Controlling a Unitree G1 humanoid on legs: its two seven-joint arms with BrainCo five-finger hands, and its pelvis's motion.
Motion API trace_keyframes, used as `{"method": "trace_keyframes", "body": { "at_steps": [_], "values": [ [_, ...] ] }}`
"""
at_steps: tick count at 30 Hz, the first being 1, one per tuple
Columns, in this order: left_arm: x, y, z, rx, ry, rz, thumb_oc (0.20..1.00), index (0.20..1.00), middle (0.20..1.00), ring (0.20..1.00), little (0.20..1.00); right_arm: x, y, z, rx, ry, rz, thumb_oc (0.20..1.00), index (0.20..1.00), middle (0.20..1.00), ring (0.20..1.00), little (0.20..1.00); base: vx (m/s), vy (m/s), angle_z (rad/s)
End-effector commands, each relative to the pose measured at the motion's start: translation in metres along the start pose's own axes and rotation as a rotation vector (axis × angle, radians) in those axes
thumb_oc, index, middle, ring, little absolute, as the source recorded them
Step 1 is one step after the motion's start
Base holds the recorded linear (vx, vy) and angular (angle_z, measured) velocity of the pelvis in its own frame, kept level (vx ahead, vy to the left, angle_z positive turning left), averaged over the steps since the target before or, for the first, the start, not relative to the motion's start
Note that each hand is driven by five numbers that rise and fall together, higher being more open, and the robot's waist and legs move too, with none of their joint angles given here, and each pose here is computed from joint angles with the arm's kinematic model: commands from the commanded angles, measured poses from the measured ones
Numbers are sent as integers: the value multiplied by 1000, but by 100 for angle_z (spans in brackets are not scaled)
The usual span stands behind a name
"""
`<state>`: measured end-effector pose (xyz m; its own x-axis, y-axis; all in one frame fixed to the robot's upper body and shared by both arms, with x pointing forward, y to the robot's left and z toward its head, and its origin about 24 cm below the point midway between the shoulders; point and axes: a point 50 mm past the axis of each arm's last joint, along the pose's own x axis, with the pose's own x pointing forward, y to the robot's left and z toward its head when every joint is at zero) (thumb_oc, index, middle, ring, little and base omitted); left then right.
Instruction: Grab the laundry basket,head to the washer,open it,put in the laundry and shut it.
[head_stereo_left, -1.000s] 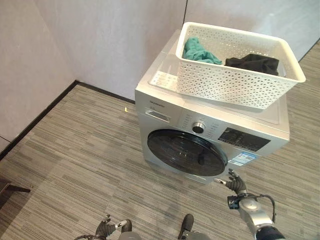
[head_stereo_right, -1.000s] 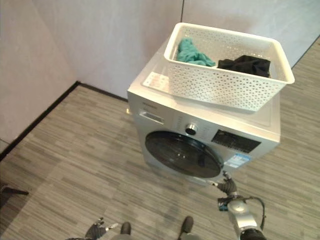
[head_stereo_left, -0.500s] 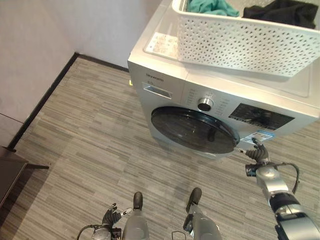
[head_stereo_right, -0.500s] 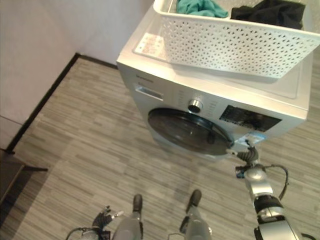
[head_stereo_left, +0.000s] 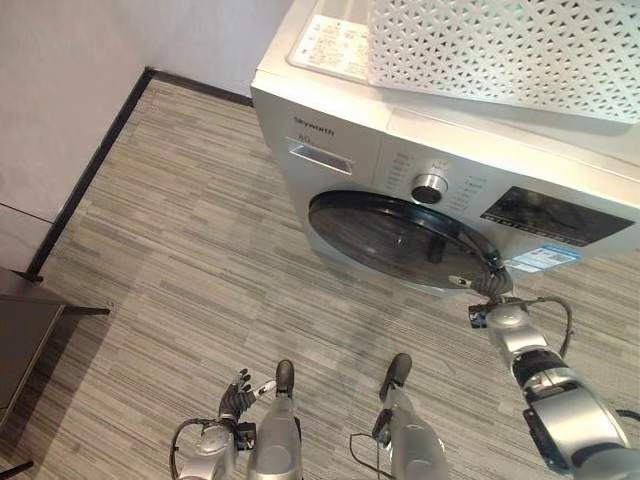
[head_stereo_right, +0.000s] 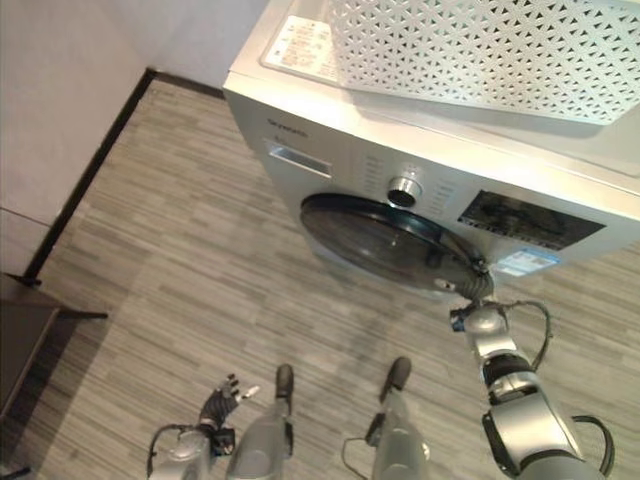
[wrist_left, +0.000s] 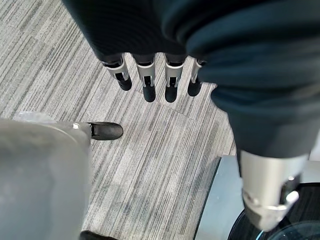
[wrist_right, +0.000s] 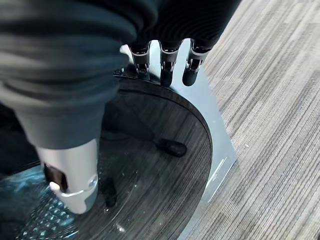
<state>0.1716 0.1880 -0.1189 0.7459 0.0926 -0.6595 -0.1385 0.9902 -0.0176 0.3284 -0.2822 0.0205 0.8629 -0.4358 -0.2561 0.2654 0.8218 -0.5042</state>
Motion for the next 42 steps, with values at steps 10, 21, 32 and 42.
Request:
{"method": "trace_keyframes", "body": {
  "at_steps": [10, 21, 32, 42],
  "values": [
    [-14, 11, 27, 21, -152, -69, 1000, 1000, 1000, 1000, 1000, -78, 142, -34, 162, 63, 529, 1000, 1000, 1000, 1000, 1000, 15, 12, 2],
    [-28, 23, 52, 121, -285, -29, 1000, 1000, 1000, 1000, 1000, -120, 165, -88, 162, 262, 651, 1000, 1000, 1000, 1000, 1000, 33, 2, 1],
    [-162, 11, 260, 1032, -1441, 225, 1000, 1000, 1000, 1000, 1000, -138, 141, -143, 78, 407, 606, 1000, 1000, 1000, 1000, 1000, 37, -26, 6],
    [-146, -63, 245, 278, -1221, -620, 1000, 1000, 1000, 1000, 1000, -150, 113, -184, 23, 597, 546, 1000, 1000, 1000, 1000, 1000, 36, -7, -7]
  ]
}}
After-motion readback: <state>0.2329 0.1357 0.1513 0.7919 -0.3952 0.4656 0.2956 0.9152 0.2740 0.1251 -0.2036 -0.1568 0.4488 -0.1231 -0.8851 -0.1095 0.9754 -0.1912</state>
